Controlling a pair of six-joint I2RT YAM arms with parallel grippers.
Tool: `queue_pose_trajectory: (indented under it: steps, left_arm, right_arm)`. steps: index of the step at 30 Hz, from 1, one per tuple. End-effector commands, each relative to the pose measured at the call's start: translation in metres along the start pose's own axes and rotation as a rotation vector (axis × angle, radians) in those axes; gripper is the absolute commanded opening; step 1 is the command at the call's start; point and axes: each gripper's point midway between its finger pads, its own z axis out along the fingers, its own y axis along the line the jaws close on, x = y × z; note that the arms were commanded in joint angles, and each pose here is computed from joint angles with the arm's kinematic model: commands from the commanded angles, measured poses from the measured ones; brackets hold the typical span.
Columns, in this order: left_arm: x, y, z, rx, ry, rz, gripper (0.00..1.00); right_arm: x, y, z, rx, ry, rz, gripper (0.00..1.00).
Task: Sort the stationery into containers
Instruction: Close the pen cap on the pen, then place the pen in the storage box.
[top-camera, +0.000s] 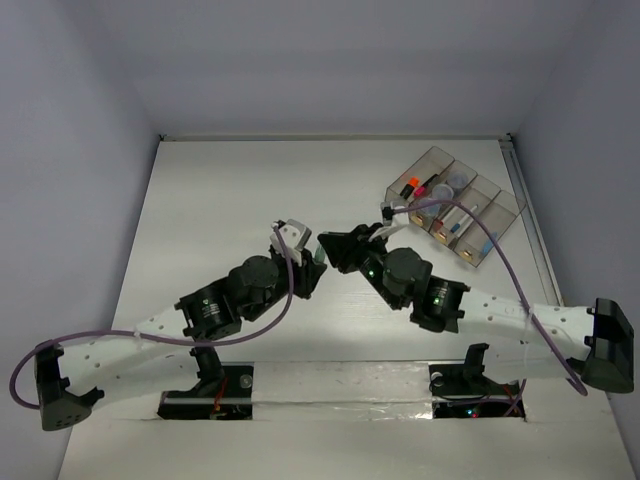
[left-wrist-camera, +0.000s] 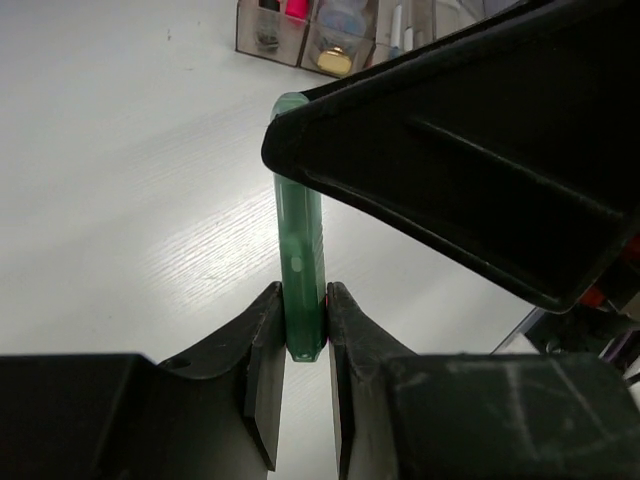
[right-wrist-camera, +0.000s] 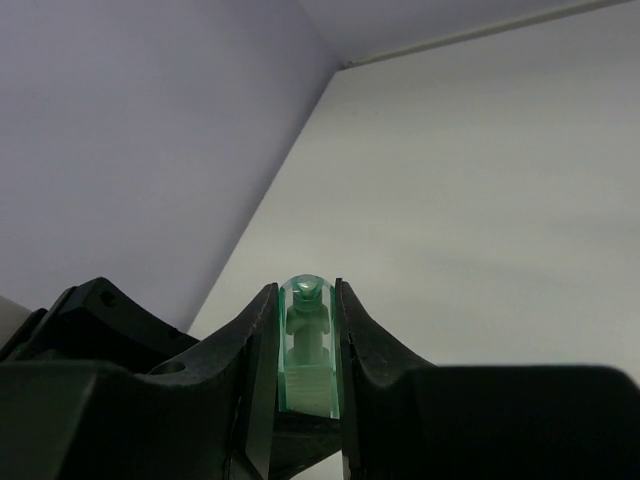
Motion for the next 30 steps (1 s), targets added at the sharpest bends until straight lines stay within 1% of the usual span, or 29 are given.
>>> queue_pose_trajectory:
  steps: [1,2,3,4,5,6,7,8,10,12,14,17,18,20,21,22,24,25,26,28,30]
  left_arm:
    - [-0.130,-0.041,-0.017,0.186,-0.461,-0.247,0.02]
    - [-0.122,-0.042,-0.013,0.192,-0.439,-0.253,0.12]
    - [-0.117,-0.042,-0.011,0.191,-0.428,-0.256,0.17]
    - [-0.115,-0.040,-0.012,0.190,-0.429,-0.263,0.23]
    - [-0.113,-0.039,-0.012,0.190,-0.428,-0.272,0.39]
    - [-0.105,-0.037,-0.010,0.185,-0.415,-0.269,0.45]
    - [-0.103,-0.036,-0.012,0.185,-0.418,-0.272,0.51]
    - [-0.100,-0.034,-0.012,0.182,-0.411,-0.274,0.57]
    - [-0.090,-0.032,-0.011,0.175,-0.388,-0.267,0.62]
    - [-0.082,-0.033,-0.012,0.190,-0.369,-0.259,0.67]
    - [-0.077,-0.032,-0.015,0.198,-0.359,-0.257,0.69]
    - [-0.067,-0.027,-0.020,0.194,-0.341,-0.253,0.74]
    - [-0.062,-0.024,-0.021,0.187,-0.331,-0.250,0.80]
    - [-0.053,-0.019,-0.025,0.174,-0.310,-0.241,0.86]
    - [-0.045,-0.015,-0.023,0.158,-0.295,-0.236,0.90]
    - [-0.042,-0.012,-0.026,0.155,-0.293,-0.235,0.93]
    - [-0.026,-0.005,-0.023,0.135,-0.274,-0.229,0.99]
    - [-0.023,-0.004,-0.023,0.134,-0.273,-0.228,0.99]
    - [-0.016,-0.002,-0.023,0.134,-0.265,-0.224,0.99]
    - [-0.012,-0.001,-0.024,0.135,-0.259,-0.223,0.99]
    - [-0.005,-0.001,-0.024,0.141,-0.245,-0.213,0.99]
  right_arm:
    - [0.059,-0.038,-0.013,0.111,0.255,-0.188,0.00]
    - [0.048,-0.039,-0.011,0.122,0.228,-0.187,0.00]
    - [0.036,-0.036,-0.008,0.124,0.200,-0.173,0.00]
    - [0.023,-0.042,-0.003,0.147,0.169,-0.161,0.00]
    - [0.012,-0.045,-0.001,0.156,0.146,-0.151,0.00]
    - [0.000,-0.045,0.000,0.154,0.121,-0.136,0.00]
    - [-0.017,-0.054,0.004,0.179,0.085,-0.122,0.00]
    - [-0.025,-0.058,0.006,0.188,0.071,-0.113,0.00]
    - [-0.039,-0.064,0.008,0.198,0.042,-0.102,0.00]
    - [-0.058,-0.081,0.012,0.246,-0.002,-0.095,0.00]
    - [-0.070,-0.095,0.014,0.282,-0.023,-0.093,0.00]
    - [-0.099,-0.132,0.011,0.411,-0.088,-0.131,0.00]
    - [-0.110,-0.157,0.004,0.508,-0.092,-0.177,0.00]
    - [-0.130,-0.192,-0.013,0.664,-0.149,-0.221,0.00]
    - [-0.135,-0.215,-0.027,0.748,-0.153,-0.246,0.00]
    - [-0.151,-0.248,-0.043,0.850,-0.187,-0.234,0.00]
    - [-0.154,-0.283,-0.064,0.927,-0.222,-0.201,0.00]
    - [-0.158,-0.297,-0.073,0.953,-0.242,-0.183,0.00]
    - [-0.172,-0.318,-0.089,1.001,-0.285,-0.141,0.00]
    - [-0.181,-0.345,-0.113,1.097,-0.322,-0.126,0.00]
    - [-0.188,-0.360,-0.126,1.172,-0.331,-0.142,0.00]
